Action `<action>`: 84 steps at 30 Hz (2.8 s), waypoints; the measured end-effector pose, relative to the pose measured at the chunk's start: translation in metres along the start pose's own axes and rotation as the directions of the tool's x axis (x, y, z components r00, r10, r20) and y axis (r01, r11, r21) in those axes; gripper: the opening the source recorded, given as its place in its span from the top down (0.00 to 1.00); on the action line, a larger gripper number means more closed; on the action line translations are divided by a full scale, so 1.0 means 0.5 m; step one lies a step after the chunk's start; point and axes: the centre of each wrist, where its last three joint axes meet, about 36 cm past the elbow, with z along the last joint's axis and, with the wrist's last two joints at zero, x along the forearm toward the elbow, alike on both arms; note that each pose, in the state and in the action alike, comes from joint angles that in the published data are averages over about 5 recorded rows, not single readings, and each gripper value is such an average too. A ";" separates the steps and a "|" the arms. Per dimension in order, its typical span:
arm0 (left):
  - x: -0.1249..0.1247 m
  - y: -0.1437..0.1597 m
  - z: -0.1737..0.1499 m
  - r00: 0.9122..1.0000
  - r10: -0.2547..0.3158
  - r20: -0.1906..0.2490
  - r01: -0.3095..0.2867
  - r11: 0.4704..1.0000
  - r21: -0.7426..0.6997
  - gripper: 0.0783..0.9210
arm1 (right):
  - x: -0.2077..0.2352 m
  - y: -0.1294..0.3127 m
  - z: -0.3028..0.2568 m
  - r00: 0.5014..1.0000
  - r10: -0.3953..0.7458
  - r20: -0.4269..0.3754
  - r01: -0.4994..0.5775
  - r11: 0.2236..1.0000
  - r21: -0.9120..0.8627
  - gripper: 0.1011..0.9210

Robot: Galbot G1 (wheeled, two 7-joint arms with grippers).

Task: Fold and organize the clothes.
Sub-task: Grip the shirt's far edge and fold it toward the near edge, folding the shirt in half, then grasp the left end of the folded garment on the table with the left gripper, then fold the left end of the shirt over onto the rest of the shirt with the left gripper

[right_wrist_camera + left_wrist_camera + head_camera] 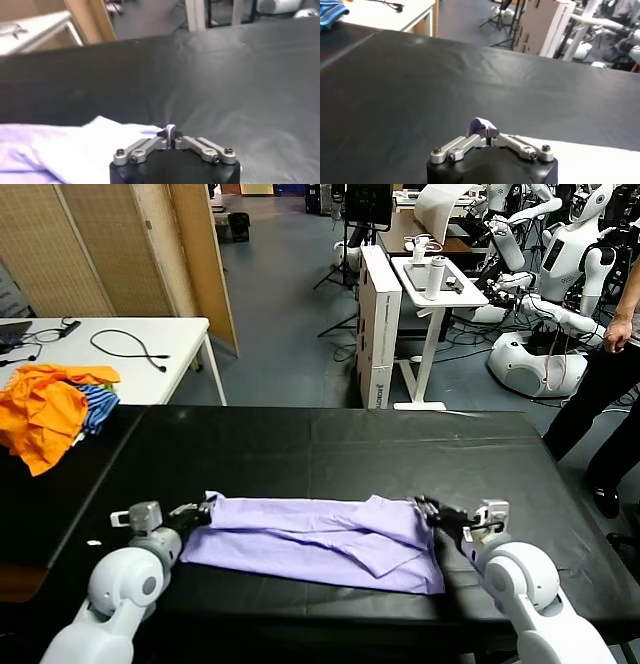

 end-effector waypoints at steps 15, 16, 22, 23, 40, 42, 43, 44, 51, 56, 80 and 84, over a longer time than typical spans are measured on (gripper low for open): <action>0.063 0.057 -0.022 0.995 0.040 -0.094 -0.032 0.996 0.088 0.02 | 0.079 -0.003 -0.022 0.999 0.002 0.043 -0.003 1.000 0.017 0.02; 0.064 0.058 -0.021 0.994 0.043 -0.096 -0.034 0.995 0.094 0.02 | 0.081 -0.002 -0.021 0.999 0.003 0.044 -0.003 1.000 0.016 0.02; 0.071 0.061 -0.015 0.993 0.061 -0.105 -0.048 0.991 0.121 0.02 | 0.086 -0.002 -0.021 0.999 0.005 0.046 -0.006 1.000 0.016 0.02; 0.072 0.063 -0.013 0.992 0.061 -0.106 -0.048 0.991 0.124 0.02 | 0.086 -0.003 -0.021 0.999 0.005 0.046 -0.006 1.000 0.016 0.02; 0.070 0.072 0.019 0.989 0.072 -0.131 -0.049 0.985 0.167 0.15 | 0.085 -0.001 -0.015 0.999 0.005 0.038 -0.005 1.000 0.009 0.02; 0.068 0.071 0.022 0.989 0.072 -0.132 -0.049 0.984 0.171 0.23 | 0.085 -0.001 -0.015 0.999 0.005 0.038 -0.005 1.000 0.008 0.02; 0.067 0.071 0.022 0.988 0.073 -0.133 -0.049 0.984 0.172 0.27 | 0.085 -0.001 -0.015 0.999 0.005 0.038 -0.005 1.000 0.008 0.02; 0.066 0.071 0.023 0.988 0.073 -0.134 -0.049 0.984 0.172 0.32 | 0.085 -0.001 -0.014 0.999 0.005 0.038 -0.005 1.000 0.008 0.02; 0.064 0.073 0.027 0.987 0.076 -0.142 -0.050 0.982 0.180 0.68 | 0.084 0.002 -0.012 0.999 0.004 0.037 -0.005 1.000 0.006 0.02; 0.062 0.071 0.030 0.986 0.078 -0.144 -0.050 0.980 0.193 0.84 | 0.083 0.004 -0.010 0.999 0.006 0.037 -0.006 1.000 0.005 0.02; 0.148 0.044 0.011 0.981 -0.193 0.032 0.194 0.938 -0.288 0.88 | 0.108 0.037 0.000 0.997 0.007 0.080 -0.006 1.000 -0.007 0.02; 0.159 0.016 0.001 0.991 -0.132 0.031 0.136 0.974 -0.184 0.88 | 0.127 0.044 0.002 0.991 -0.034 0.130 0.035 0.999 -0.011 0.02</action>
